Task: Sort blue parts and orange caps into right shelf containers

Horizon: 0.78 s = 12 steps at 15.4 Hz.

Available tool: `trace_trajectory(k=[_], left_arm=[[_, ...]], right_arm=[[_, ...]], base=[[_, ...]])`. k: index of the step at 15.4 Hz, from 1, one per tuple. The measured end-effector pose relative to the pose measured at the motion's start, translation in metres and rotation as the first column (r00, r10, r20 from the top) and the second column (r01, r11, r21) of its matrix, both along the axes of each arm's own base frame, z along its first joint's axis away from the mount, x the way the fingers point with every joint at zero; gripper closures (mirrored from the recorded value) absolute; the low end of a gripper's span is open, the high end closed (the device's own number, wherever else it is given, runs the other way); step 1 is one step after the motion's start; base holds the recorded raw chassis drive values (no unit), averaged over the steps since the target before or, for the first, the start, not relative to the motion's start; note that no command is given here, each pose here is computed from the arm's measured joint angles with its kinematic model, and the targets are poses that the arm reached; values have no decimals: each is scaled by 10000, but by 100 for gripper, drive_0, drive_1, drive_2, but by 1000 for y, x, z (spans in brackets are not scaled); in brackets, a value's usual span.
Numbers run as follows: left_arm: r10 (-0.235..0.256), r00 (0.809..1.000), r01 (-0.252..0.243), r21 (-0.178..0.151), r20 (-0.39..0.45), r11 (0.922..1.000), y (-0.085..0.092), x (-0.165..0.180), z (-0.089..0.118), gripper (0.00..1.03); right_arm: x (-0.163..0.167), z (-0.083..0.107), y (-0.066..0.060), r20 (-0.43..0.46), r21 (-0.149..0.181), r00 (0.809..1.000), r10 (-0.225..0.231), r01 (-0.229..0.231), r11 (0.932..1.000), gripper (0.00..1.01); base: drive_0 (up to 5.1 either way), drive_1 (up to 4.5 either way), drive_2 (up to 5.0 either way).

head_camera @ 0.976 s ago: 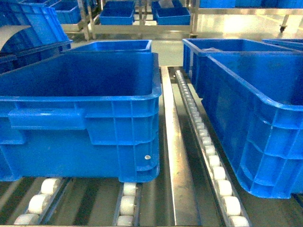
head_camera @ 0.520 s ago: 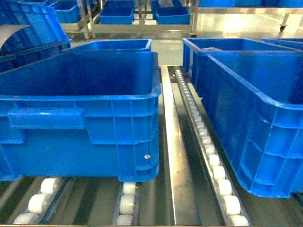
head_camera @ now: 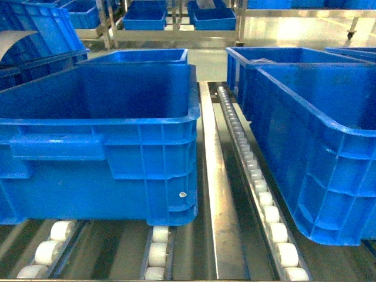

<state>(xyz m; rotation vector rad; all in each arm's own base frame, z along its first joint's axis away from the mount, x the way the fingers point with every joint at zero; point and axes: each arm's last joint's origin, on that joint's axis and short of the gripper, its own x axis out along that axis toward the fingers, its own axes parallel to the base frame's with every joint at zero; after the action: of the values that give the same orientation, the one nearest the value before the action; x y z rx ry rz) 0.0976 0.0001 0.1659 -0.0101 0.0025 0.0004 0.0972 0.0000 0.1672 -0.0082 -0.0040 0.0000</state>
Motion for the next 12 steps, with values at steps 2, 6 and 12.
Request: trace_trajectory(k=[2, 6, 12], left_arm=[[4, 10000, -4, 0, 0, 10000, 0, 0, 0, 5], [4, 10000, -4, 0, 0, 10000, 0, 0, 0, 5], [4, 10000, -4, 0, 0, 10000, 0, 0, 0, 5]], right_arm=[[0, 0, 0, 0, 4, 10000, 0, 0, 10000, 3], [0, 0, 0, 0, 4, 10000, 0, 0, 10000, 3], [0, 0, 0, 0, 4, 10000, 0, 0, 10000, 3]], base=[[0, 0, 0], [0, 0, 0], [0, 0, 0]])
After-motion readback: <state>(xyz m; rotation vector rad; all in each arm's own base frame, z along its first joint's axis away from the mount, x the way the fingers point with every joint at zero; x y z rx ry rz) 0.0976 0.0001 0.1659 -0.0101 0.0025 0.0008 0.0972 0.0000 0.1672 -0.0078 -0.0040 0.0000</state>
